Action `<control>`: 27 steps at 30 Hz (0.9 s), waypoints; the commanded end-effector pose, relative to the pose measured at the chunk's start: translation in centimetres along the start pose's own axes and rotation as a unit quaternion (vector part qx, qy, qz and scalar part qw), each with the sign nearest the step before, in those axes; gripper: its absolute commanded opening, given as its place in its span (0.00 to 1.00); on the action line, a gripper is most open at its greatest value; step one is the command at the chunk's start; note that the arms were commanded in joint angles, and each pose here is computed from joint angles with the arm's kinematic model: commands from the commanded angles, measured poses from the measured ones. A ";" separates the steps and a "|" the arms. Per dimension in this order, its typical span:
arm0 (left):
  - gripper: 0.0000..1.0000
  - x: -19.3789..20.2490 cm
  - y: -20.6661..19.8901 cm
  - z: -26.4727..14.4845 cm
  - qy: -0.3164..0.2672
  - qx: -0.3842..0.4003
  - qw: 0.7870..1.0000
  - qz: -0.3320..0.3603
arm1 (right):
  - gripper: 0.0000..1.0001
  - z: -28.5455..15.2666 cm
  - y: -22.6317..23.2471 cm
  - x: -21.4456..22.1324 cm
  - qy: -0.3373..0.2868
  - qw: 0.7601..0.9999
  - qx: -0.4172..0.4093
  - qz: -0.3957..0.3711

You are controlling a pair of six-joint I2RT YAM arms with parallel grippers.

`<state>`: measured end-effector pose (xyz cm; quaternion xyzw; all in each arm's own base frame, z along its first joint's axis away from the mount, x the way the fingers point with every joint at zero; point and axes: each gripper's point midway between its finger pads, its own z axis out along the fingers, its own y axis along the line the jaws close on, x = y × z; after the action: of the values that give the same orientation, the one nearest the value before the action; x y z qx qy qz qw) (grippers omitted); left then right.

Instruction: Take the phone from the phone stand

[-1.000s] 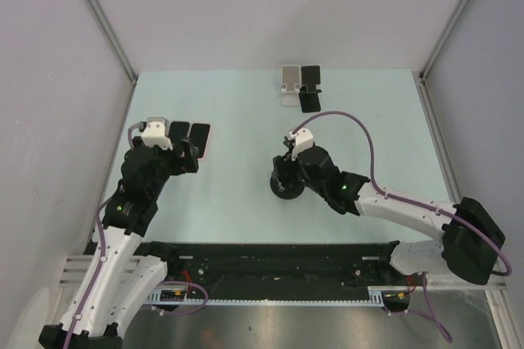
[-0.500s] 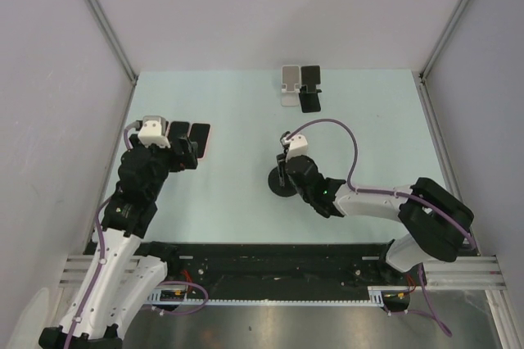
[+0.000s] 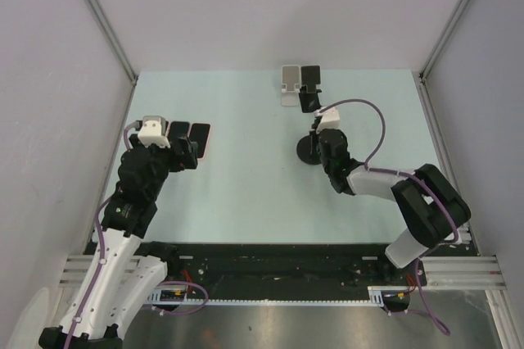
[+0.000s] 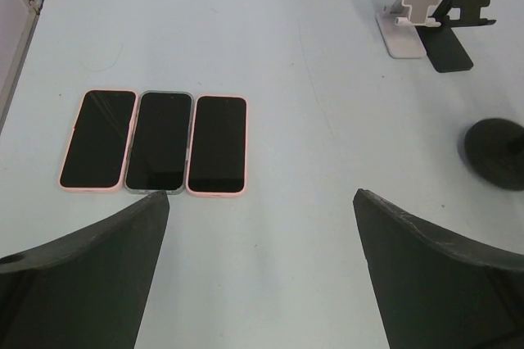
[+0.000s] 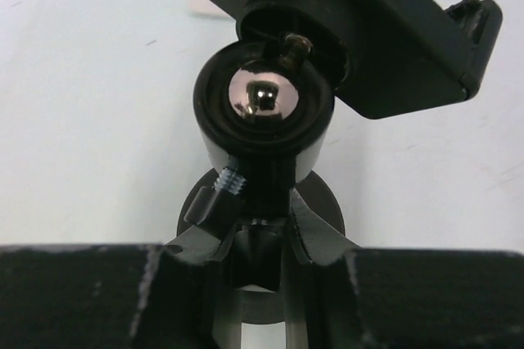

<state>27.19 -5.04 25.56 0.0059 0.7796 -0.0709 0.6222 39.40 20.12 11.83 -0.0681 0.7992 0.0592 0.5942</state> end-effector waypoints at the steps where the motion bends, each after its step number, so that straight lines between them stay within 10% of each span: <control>1: 1.00 -0.5 0.1 0.1 -0.013 -0.002 1.000 0.010 | 0.00 3.8 -4.7 -8.0 -0.140 0.989 0.047 0.011; 27: 1.00 1.1 1.6 1.5 0.020 -0.043 0.998 0.032 | 0.00 20.8 -16.1 -8.7 -0.157 0.981 0.113 0.023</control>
<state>28.30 -3.94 23.70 -0.0019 0.8003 -0.0289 0.5989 61.98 7.48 11.06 0.0351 0.7275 -0.0335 0.6844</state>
